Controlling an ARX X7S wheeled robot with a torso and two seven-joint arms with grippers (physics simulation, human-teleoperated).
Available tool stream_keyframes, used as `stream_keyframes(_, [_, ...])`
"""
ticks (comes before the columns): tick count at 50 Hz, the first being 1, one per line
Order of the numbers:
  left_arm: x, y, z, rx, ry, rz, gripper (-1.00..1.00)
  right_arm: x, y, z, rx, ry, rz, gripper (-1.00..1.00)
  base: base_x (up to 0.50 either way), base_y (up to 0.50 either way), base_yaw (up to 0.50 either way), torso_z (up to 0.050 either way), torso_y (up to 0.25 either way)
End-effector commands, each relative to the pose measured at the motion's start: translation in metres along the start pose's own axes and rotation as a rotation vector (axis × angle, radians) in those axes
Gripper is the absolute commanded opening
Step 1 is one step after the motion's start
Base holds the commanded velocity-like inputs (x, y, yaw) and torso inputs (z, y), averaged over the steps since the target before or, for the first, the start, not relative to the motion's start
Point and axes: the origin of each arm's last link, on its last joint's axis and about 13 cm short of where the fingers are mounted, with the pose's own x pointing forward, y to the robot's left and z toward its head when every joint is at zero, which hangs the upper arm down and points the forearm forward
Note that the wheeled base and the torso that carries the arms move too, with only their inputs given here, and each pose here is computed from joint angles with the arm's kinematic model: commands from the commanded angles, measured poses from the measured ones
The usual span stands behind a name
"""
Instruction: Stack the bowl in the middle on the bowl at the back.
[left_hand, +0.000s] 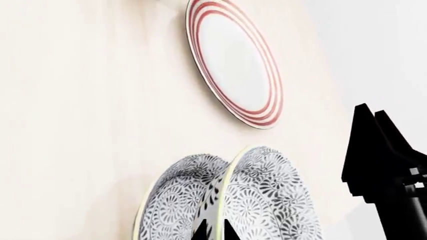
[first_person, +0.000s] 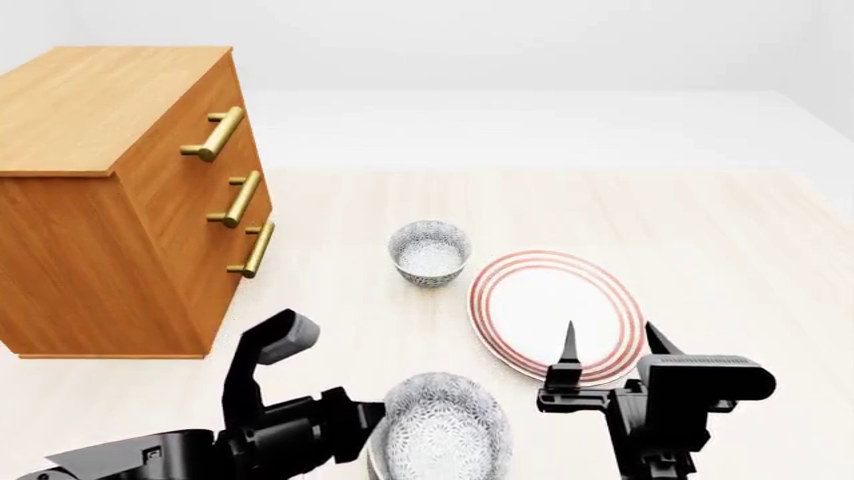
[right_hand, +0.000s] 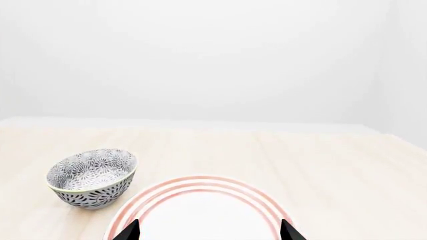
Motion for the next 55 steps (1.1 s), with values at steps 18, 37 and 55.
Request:
stream_keyframes(18, [-0.003,-0.002,0.003,-0.008,-0.038,-0.04,1.0,0.001,0.0,-0.001,0.0,0.002,0.001,1.0,0.0,0.0,0.0,0.0,0.0])
stream_keyframes(37, [-0.011,-0.009,0.012,0.04,-0.118,-0.085,1.0,-0.001,-0.001,0.002,-0.004,-0.003,0.001,1.0,0.0,0.0,0.0,0.0,0.0])
stream_keyframes(55, [-0.018,-0.019,0.049,0.181,-0.598,-0.06,1.0,-0.002,0.0,0.03,-0.063,-0.065,-0.003,1.0,0.0,0.0,0.0,0.0,0.001])
